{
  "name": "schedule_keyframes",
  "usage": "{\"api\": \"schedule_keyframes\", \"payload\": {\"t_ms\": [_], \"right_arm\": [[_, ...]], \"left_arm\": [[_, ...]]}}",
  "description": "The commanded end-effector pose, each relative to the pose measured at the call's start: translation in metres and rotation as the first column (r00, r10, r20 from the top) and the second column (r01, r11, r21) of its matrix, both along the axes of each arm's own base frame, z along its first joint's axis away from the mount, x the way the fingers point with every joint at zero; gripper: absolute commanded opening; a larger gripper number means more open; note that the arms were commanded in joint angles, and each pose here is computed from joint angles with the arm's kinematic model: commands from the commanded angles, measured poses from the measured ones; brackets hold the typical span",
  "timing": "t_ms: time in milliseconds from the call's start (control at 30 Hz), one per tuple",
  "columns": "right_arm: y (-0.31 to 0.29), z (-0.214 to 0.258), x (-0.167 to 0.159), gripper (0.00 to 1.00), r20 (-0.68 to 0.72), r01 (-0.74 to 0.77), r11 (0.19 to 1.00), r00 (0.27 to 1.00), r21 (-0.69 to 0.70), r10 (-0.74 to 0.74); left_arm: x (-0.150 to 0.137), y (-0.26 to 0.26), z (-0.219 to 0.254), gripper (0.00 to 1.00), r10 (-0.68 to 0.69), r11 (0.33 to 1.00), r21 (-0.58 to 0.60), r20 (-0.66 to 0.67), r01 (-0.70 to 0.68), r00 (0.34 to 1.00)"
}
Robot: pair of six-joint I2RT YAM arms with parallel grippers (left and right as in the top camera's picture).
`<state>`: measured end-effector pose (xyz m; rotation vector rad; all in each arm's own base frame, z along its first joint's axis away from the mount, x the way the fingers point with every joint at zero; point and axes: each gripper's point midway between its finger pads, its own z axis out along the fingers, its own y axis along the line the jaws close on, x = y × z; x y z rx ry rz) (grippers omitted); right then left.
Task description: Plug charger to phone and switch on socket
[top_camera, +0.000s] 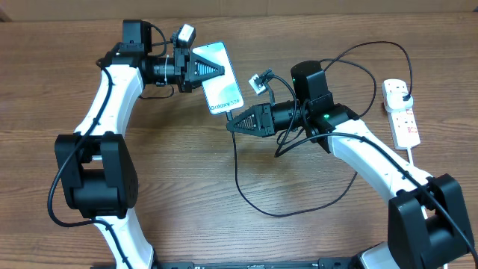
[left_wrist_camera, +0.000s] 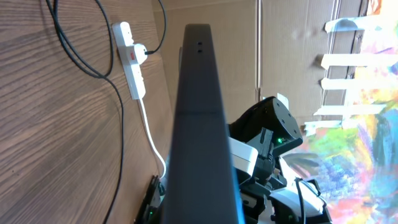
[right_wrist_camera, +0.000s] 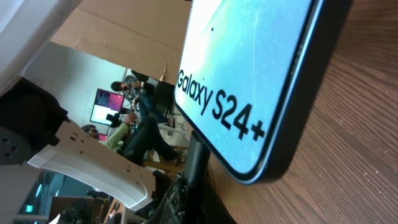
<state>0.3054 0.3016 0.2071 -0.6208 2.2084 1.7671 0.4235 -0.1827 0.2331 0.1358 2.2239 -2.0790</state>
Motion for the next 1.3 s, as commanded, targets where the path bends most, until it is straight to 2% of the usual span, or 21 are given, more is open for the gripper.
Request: {"api": "schedule_keyframes", "payload": {"t_ms": [0,1267], "right_arm": [[-0.001,0.007,0.012,0.04,0.057,0.048,0.999,0.997,-0.008,-0.047],[-0.024,0.009,0.034,0.04,0.070,0.122,0.993,0.990,-0.002,-0.121]], "left_arm": [[-0.019,-0.026,0.019,0.04,-0.101,0.991,-0.076,0.071,0.107,0.992],[-0.026,-0.032,0.018,0.04,-0.117,0.989,-0.076,0.084,0.123,0.990]]}}
